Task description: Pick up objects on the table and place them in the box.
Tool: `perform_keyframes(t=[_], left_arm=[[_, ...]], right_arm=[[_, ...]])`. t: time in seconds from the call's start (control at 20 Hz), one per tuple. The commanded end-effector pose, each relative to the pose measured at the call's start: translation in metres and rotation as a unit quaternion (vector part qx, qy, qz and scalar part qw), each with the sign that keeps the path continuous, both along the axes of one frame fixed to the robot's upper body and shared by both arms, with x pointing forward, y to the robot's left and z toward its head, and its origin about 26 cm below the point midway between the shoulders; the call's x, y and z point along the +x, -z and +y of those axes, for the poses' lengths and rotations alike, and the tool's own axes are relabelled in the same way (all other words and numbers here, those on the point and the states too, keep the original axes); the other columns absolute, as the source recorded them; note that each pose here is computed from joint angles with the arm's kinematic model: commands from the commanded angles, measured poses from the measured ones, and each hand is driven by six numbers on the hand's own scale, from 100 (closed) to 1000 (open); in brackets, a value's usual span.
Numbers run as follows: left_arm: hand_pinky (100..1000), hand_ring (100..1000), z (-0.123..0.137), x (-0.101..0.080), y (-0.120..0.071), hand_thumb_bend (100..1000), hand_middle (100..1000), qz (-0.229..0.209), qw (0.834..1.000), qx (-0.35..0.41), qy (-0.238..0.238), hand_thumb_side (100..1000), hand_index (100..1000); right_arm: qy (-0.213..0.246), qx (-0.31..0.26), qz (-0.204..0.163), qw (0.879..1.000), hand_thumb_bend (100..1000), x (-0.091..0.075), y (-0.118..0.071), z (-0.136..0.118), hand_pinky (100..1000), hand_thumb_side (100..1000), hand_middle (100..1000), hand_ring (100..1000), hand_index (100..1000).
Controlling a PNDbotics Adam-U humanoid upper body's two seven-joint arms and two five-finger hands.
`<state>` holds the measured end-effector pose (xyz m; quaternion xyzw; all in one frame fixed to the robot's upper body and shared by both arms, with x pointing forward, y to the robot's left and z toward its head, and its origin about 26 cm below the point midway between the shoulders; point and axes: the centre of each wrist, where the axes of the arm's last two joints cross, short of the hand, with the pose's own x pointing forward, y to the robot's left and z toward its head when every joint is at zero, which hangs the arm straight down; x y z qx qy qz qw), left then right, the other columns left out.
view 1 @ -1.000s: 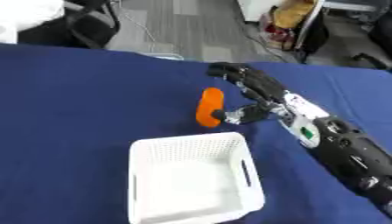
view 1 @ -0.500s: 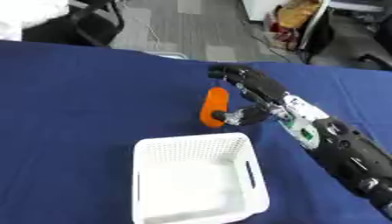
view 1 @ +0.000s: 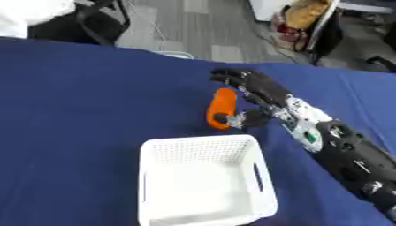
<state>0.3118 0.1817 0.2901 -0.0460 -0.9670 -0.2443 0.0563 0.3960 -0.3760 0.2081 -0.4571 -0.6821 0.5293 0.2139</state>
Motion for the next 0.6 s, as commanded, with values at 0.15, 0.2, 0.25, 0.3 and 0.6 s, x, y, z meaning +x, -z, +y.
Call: perform_keyframes(t=[0.15,0.2,0.25,0.3,0.6], left_arm=[[895,798,-0.0036,-0.004,-0.0089,182,882,-0.016,1.0,-0.001,0.011,938,887],[894,798,-0.004,-0.004,-0.0092,182,882,-0.016,1.0,-0.002,0.012,938,888],[894,798,-0.0043,-0.0041,-0.0096,182,883,-0.017,1.0,-0.002,0.012,938,888],[894,798,-0.0046,-0.0042,-0.0098,182,883,-0.017,1.0,-0.001,0.013,938,889],[894,798,-0.0048,-0.0042,-0.0103,182,883,-0.018,1.0,0.0,0.013,938,889]], right_arm=[[0.012,-0.005,-0.012,1.0,518,-0.0021,-0.0102,-0.0079,795,1000,894,803,929],[0.013,-0.005,-0.013,1.0,515,-0.0021,-0.0102,-0.0083,770,1000,890,797,927],[0.015,-0.005,-0.015,1.0,512,-0.0021,-0.0105,-0.0089,721,1000,873,779,921],[0.014,-0.003,-0.017,1.0,512,-0.0021,-0.0102,-0.0088,690,1000,867,773,918],[0.003,0.018,-0.028,0.999,521,-0.0016,-0.0079,-0.0098,392,1000,791,625,875]])
